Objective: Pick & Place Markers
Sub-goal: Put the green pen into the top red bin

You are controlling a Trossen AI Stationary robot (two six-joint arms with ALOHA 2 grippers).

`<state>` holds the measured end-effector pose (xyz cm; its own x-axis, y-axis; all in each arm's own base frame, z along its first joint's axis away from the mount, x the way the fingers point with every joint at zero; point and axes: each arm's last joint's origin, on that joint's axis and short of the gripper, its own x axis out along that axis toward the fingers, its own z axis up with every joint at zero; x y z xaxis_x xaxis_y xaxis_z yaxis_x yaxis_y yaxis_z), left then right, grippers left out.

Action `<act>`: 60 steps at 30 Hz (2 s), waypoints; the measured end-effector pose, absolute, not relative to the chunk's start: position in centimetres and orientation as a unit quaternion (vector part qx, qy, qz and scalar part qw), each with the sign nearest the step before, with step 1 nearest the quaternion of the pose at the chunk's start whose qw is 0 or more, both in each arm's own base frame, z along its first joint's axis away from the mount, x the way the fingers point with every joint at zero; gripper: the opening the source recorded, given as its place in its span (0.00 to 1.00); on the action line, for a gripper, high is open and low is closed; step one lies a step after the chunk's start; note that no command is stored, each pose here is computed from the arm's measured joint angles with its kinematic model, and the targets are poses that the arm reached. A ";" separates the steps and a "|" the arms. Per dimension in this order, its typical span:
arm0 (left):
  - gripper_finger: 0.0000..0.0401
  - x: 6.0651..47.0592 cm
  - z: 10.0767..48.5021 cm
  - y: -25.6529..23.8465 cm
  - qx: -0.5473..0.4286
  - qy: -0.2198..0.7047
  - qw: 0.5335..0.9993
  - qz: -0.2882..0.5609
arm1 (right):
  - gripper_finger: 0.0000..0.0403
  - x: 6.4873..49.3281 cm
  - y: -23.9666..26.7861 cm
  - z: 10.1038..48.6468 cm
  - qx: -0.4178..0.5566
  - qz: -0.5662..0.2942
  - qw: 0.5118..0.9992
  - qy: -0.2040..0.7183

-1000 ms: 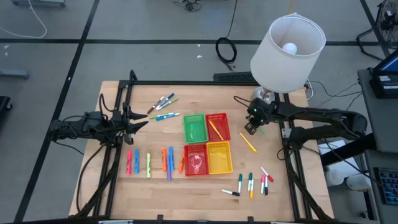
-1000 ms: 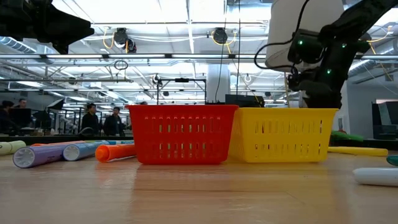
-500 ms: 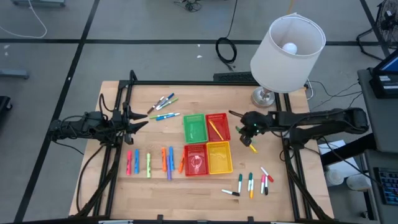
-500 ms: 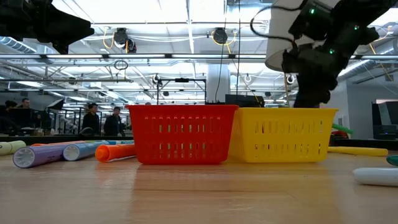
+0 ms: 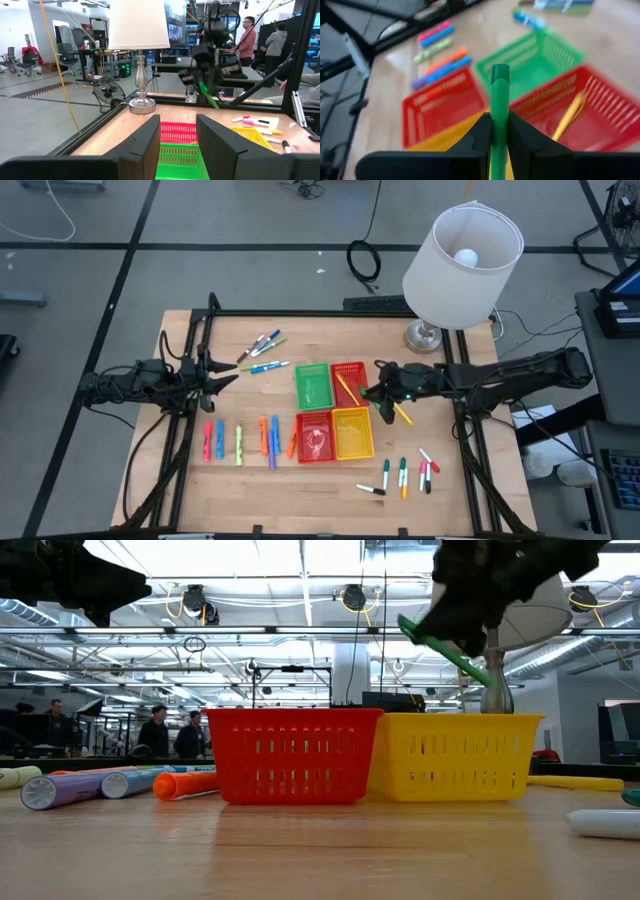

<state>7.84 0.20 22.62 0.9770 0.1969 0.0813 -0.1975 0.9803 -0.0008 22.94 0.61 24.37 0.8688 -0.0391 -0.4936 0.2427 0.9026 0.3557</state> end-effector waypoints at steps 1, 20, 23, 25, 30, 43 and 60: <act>0.33 7.8 22.6 0.2 0.004 -0.041 0.994 0.099 | 0.07 23.1 0.5 24.7 0.200 -0.087 0.947 0.238; 0.33 7.8 22.6 0.2 0.004 -0.041 0.994 0.099 | 0.07 31.3 -0.4 22.5 0.125 -0.177 0.953 0.211; 0.33 7.8 22.6 0.2 0.003 -0.041 0.994 0.099 | 0.07 31.9 -0.5 20.9 0.129 -0.191 0.945 0.233; 0.33 7.8 22.6 0.2 0.004 -0.041 0.994 0.099 | 0.08 32.0 -0.6 20.2 0.130 -0.195 0.940 0.249; 0.33 7.8 22.6 0.2 0.004 -0.041 0.994 0.099 | 0.07 32.0 -0.7 19.5 0.130 -0.203 0.932 0.270; 0.33 7.8 22.6 0.2 0.004 -0.041 0.994 0.099 | 0.08 31.4 -1.6 18.8 0.140 -0.227 0.913 0.308; 0.33 7.8 22.6 0.2 0.004 -0.041 0.994 0.099 | 0.16 31.4 -2.0 18.8 0.137 -0.231 0.912 0.309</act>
